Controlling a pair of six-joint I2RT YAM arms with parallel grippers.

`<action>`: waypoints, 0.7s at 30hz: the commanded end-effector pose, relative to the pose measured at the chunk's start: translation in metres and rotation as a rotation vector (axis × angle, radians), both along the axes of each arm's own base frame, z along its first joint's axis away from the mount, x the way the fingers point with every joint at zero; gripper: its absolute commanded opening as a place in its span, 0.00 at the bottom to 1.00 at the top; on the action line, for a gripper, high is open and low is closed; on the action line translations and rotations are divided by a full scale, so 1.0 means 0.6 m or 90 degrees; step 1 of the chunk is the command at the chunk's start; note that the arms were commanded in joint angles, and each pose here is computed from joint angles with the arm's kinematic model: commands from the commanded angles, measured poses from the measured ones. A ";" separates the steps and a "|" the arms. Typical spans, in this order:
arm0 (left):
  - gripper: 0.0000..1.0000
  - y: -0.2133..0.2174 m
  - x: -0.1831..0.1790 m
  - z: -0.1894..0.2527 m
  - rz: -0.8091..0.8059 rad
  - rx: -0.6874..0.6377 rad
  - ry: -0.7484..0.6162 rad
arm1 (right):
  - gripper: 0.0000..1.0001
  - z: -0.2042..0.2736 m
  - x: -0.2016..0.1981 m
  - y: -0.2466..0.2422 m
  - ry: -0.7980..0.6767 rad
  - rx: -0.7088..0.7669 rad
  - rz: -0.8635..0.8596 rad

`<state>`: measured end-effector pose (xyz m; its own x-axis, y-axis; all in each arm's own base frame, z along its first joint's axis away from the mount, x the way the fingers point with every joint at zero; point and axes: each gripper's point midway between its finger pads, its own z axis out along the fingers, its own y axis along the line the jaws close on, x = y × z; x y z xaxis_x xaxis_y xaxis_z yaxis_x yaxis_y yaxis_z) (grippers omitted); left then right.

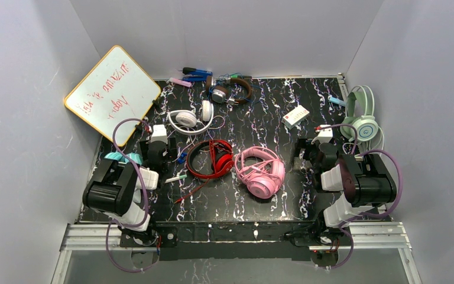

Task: Wrap the headphones
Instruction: Reset both arms

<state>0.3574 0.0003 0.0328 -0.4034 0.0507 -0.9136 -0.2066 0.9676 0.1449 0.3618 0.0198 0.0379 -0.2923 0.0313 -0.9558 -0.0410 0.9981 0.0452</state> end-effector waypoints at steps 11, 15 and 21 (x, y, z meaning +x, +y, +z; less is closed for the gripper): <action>0.99 0.016 0.009 0.005 -0.012 -0.003 -0.085 | 0.99 0.040 0.025 -0.005 -0.058 -0.009 0.000; 0.98 0.016 0.008 0.005 -0.010 -0.003 -0.085 | 0.99 0.038 0.024 -0.004 -0.056 -0.009 0.000; 0.98 0.017 0.008 0.005 -0.009 -0.003 -0.084 | 0.99 0.039 0.024 -0.005 -0.057 -0.009 -0.001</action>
<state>0.3582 0.0005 0.0266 -0.3118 0.0627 -0.9481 -0.1562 0.9809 0.1162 0.3620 0.0202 0.0381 -0.2916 0.0314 -0.9560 -0.0435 0.9980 0.0460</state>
